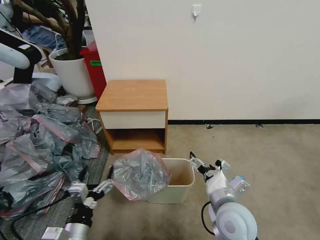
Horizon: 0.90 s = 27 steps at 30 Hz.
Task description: Pick up the garbage bag from the table and place it over the trash can.
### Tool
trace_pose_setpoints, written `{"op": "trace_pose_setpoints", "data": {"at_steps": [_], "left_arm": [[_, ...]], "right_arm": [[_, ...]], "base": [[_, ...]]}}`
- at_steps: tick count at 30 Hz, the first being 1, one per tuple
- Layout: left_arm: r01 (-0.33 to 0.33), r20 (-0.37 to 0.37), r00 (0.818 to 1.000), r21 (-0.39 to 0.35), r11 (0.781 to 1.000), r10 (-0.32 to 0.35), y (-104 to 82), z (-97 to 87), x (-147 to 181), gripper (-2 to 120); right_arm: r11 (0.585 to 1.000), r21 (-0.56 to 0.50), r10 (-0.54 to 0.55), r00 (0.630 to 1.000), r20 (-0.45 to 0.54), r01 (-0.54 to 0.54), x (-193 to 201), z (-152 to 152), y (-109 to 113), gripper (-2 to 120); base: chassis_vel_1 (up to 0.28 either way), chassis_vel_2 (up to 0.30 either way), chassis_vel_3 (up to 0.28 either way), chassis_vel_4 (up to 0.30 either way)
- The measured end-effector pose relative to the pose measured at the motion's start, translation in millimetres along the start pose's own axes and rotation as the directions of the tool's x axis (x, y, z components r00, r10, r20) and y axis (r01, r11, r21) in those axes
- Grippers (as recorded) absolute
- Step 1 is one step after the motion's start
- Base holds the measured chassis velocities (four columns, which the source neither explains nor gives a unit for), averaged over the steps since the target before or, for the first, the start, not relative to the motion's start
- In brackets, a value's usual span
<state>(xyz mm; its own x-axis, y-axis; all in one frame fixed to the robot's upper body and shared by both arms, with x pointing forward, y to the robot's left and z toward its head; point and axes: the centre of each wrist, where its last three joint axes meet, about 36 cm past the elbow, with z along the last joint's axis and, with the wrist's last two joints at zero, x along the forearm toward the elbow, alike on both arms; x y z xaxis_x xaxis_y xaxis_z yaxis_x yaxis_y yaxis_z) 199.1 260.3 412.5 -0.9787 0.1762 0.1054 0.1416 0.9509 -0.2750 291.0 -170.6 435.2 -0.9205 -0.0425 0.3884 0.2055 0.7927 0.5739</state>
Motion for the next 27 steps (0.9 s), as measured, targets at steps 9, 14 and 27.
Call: {"op": "trace_pose_setpoints", "data": {"at_steps": [9,14,27], "left_arm": [[0.042,-0.162,0.986,0.055,0.998,-0.033,-10.5,-8.7,-21.2,100],[0.064,-0.243,0.969,0.081,0.995,-0.043,-23.5,-17.9,-36.0,100],[0.09,-0.363,0.93,0.056,0.994,-0.064,-31.5,-14.0,-67.2,95]], "right_arm": [[1.0,0.006,0.014,1.0,0.009,-0.014,4.7,1.1,-1.0,100],[1.0,0.007,0.025,1.0,0.008,-0.025,5.8,6.5,-0.8,100],[0.998,0.009,0.061,0.998,0.011,-0.061,5.8,13.2,-7.1,100]], "base": [[0.0,0.0,0.0,0.0],[0.0,0.0,0.0,0.0],[0.0,0.0,0.0,0.0]]}}
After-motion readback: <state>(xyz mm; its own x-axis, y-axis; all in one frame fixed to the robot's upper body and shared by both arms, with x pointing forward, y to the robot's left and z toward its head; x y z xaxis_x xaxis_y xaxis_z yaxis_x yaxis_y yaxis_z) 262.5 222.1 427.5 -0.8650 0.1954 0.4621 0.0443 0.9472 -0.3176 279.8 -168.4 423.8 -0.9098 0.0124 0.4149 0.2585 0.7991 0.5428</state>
